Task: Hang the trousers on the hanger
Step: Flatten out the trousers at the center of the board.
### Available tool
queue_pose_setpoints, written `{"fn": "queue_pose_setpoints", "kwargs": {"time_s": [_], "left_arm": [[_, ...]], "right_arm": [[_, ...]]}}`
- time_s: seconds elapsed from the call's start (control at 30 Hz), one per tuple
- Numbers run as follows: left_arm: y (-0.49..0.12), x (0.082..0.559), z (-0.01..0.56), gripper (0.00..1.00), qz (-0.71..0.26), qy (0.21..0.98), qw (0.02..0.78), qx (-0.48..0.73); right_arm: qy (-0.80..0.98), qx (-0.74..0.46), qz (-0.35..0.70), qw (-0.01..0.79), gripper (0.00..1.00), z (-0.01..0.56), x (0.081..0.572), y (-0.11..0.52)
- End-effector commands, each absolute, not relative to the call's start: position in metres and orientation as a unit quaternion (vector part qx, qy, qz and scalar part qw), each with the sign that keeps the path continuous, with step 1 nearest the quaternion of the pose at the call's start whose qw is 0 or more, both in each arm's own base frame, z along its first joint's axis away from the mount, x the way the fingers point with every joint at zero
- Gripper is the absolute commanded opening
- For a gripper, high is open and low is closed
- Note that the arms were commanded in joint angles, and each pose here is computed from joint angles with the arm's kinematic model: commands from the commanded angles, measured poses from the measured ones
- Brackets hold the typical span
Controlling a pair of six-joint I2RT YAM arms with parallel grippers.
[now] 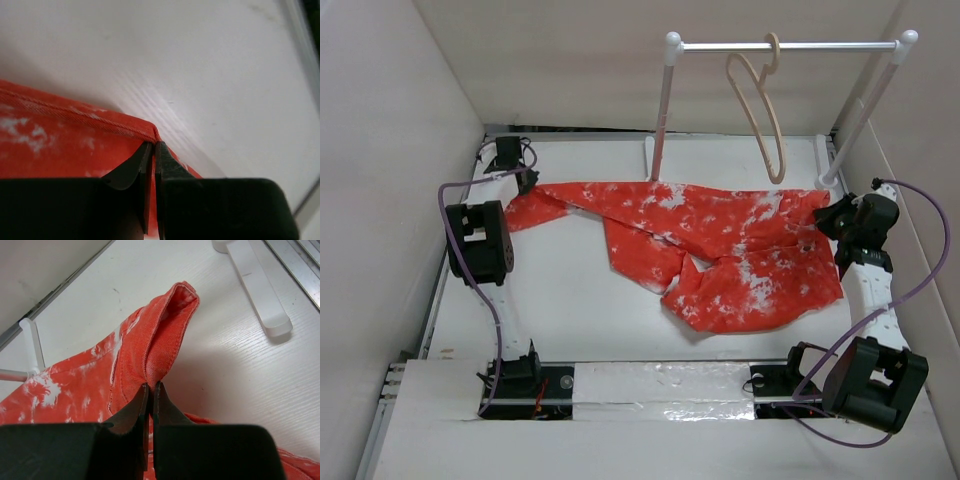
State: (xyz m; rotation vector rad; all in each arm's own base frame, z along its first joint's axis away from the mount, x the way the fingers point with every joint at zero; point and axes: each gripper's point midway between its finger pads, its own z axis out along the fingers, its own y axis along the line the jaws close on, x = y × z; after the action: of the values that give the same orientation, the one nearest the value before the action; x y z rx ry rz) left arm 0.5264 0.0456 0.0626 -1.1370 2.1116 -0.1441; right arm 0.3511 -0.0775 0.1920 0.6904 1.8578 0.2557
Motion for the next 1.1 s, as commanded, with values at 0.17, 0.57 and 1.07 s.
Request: {"fn": "queue_pose_setpoints", "kwargs": {"time_s": [0.17,0.57,1.07], "left_arm": [[0.049,0.514,0.331,0.00,-0.147,0.690,0.590,-0.393],[0.068,0.477,0.153,0.00,-0.130,0.731,0.485,-0.462],[0.032,0.434,0.100,0.67,-0.126,0.758,0.444,-0.460]], "right_arm": [[0.730,0.291,0.098,0.610,0.00,0.241,0.367,-0.095],[0.732,0.308,0.097,0.600,0.00,0.236,0.368,-0.108],[0.740,0.352,0.117,0.561,0.00,0.209,0.389,-0.133]]}}
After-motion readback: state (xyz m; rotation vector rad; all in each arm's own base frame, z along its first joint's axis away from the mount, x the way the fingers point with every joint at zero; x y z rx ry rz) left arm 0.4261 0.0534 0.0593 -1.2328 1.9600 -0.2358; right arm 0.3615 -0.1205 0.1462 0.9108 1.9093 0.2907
